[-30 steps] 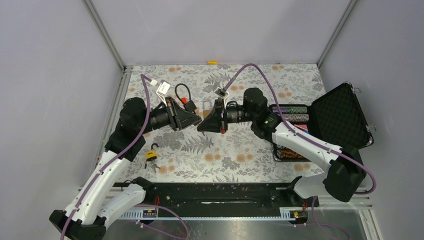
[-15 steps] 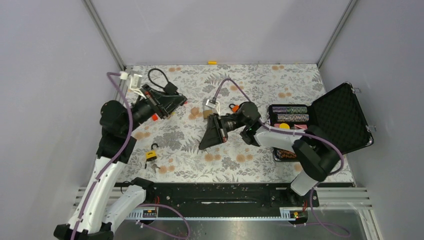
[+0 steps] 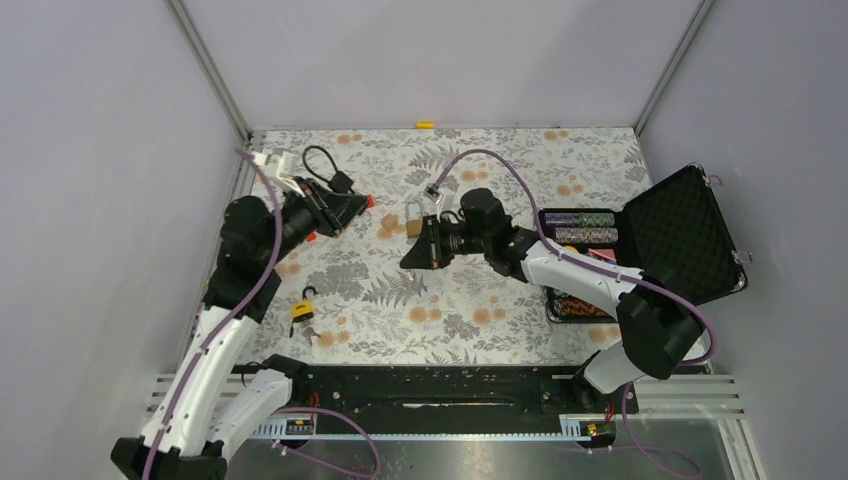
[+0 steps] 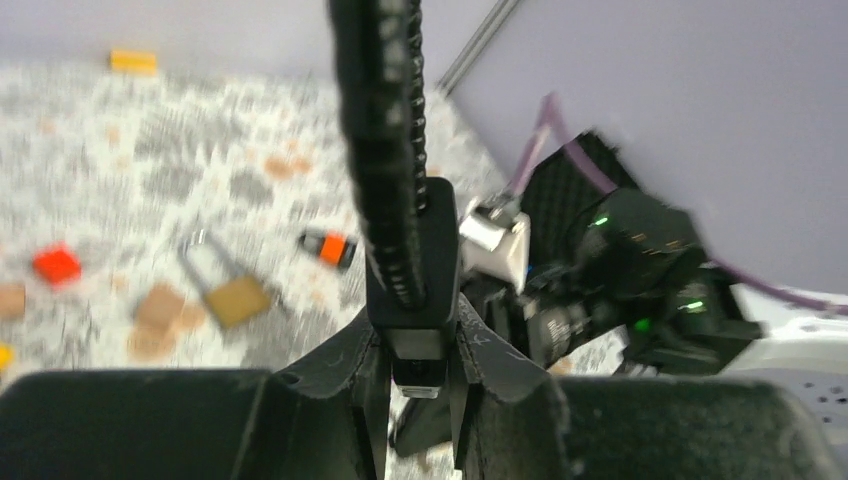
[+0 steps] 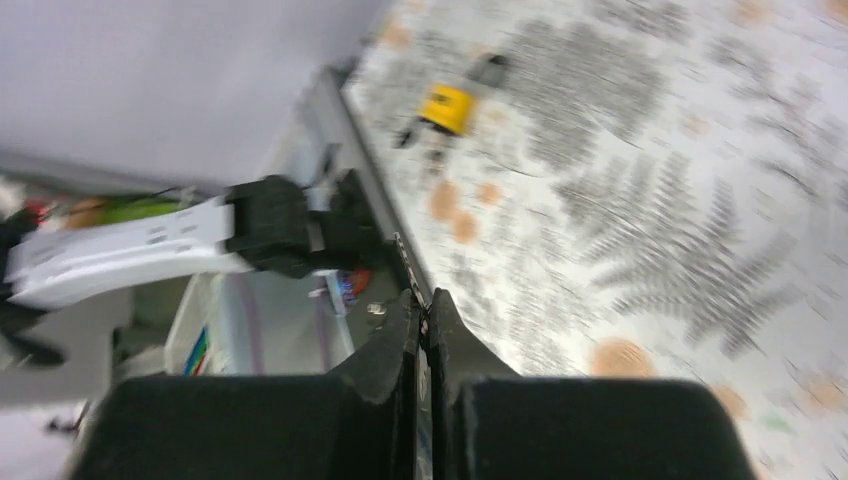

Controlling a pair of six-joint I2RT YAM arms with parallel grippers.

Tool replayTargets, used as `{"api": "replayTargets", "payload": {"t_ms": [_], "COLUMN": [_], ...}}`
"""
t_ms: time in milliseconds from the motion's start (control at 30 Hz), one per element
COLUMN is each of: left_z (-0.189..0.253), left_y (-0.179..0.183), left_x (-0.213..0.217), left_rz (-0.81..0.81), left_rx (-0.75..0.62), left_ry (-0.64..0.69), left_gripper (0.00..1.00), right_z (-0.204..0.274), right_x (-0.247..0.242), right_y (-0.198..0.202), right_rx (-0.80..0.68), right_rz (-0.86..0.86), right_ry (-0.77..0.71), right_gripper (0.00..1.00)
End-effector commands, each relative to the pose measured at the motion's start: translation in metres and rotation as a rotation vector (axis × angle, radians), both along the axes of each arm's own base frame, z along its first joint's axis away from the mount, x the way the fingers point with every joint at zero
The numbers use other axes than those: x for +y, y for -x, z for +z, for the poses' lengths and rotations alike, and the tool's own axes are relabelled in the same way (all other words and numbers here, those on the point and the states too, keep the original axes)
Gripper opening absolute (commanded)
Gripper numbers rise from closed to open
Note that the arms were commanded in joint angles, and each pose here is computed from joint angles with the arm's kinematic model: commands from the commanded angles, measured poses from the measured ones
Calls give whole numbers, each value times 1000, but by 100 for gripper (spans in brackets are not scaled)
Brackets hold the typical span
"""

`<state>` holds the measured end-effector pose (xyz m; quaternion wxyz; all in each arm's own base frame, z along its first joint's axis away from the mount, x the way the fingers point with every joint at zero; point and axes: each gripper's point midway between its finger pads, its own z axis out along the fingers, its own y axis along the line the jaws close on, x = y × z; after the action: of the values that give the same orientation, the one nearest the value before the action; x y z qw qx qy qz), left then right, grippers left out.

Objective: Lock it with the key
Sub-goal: Place the lock at the center of the board.

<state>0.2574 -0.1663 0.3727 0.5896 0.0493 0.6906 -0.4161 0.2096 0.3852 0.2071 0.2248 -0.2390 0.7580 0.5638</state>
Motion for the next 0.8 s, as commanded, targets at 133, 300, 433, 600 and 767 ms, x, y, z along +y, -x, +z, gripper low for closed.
{"api": "replayTargets", "payload": {"t_ms": [133,300,433,600,767], "left_z": [-177,-261,-294,-321,-329], "left_y": [-8,-6,-5,-6,-11], "left_x": [-10,3,2,4,24], "left_rz": [16,109,114,132,254], "left_rx": [523,751,858,951,986], "left_ry": [-96,-180,-201,-238,-290], "left_gripper": [0,0,0,14,46], "right_z": [-100,-134,-145,-162,-169], "right_x": [-51,-21,11,32,42], "right_y": [-46,-48,-58,-71,-78], "right_rx": [84,126,128,114,109], "right_rz": [-432,-458,-490,-523,-511], "right_ry": [367,423,434,485,516], "right_gripper": [0,0,0,4,22]}}
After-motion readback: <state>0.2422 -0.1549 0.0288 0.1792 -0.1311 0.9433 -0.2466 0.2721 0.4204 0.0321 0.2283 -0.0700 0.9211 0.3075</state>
